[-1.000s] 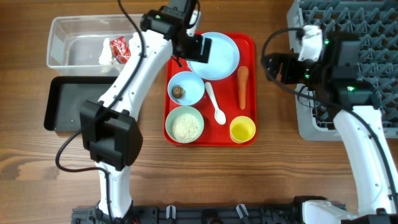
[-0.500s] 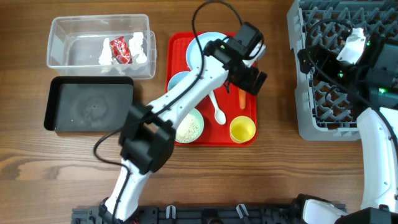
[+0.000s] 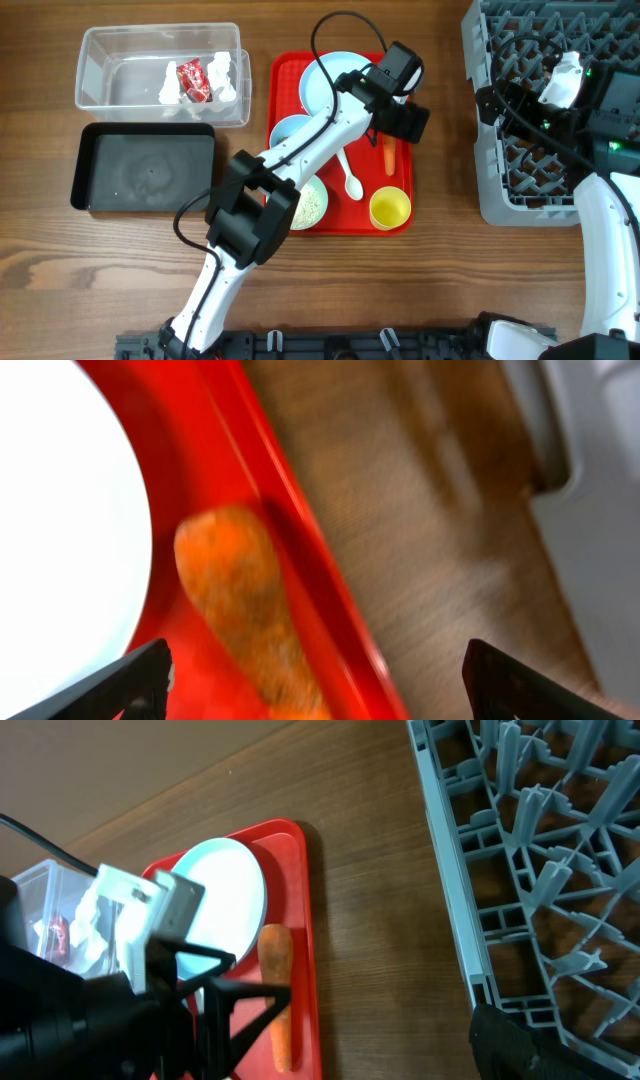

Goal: Sort waste into correct bins and load items into the dishwasher rack
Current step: 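Reach the left gripper to the carrot on the red tray and grasp it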

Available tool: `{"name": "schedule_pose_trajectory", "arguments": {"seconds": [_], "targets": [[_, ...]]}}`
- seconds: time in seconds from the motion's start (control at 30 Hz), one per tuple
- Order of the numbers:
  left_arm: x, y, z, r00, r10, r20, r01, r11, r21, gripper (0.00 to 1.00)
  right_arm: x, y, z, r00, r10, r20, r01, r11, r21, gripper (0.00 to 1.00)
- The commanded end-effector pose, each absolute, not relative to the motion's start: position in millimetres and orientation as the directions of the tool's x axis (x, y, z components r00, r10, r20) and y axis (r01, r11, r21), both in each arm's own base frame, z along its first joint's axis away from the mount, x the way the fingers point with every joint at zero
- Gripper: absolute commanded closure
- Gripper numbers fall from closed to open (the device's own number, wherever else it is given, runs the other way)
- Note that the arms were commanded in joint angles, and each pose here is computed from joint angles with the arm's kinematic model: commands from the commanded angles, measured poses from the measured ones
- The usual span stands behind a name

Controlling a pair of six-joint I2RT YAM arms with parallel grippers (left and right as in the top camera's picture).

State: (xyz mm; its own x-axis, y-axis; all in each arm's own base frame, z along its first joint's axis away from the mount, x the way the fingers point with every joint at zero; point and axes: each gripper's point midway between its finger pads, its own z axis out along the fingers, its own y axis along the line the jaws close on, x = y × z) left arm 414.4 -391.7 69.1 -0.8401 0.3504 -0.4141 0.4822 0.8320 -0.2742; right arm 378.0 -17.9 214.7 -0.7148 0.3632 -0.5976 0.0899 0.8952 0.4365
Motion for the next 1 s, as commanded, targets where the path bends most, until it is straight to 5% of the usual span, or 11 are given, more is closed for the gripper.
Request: {"name": "schedule_pose_trajectory", "arguments": {"seconds": [0.0,0.3,0.47,0.6,0.97], "targets": [[419,-392,38,-0.893,0.254,-0.370,0.367,0.888,-0.276,0.09,378,-15,215,-0.720,0.367,-0.589,0.080,0.887,0.455,0.00],[413,-369,12,-0.951,0.136,-0.276,0.200,0.955,-0.217,0.15,379,-15,215,-0.719,0.367,-0.590,0.080,0.887,0.454,0.00],[414,-368,10,-0.952,0.107,-0.288,0.168,0.966,-0.195,0.47,379,-15,215,-0.719,0.367,-0.591,0.082,0.888,0.452,0.00],[414,-369,9,-0.952,0.106,-0.288,0.168,0.966,-0.198,0.62,379,-16,215,-0.718,0.367,-0.591,0.084,0.889,0.449,0.00],[401,-393,7,-0.914,0.197,-0.354,0.260,0.956,-0.138,0.67,378,-16,214,-0.721,0.368,-0.587,0.087,0.889,0.449,0.00]]}}
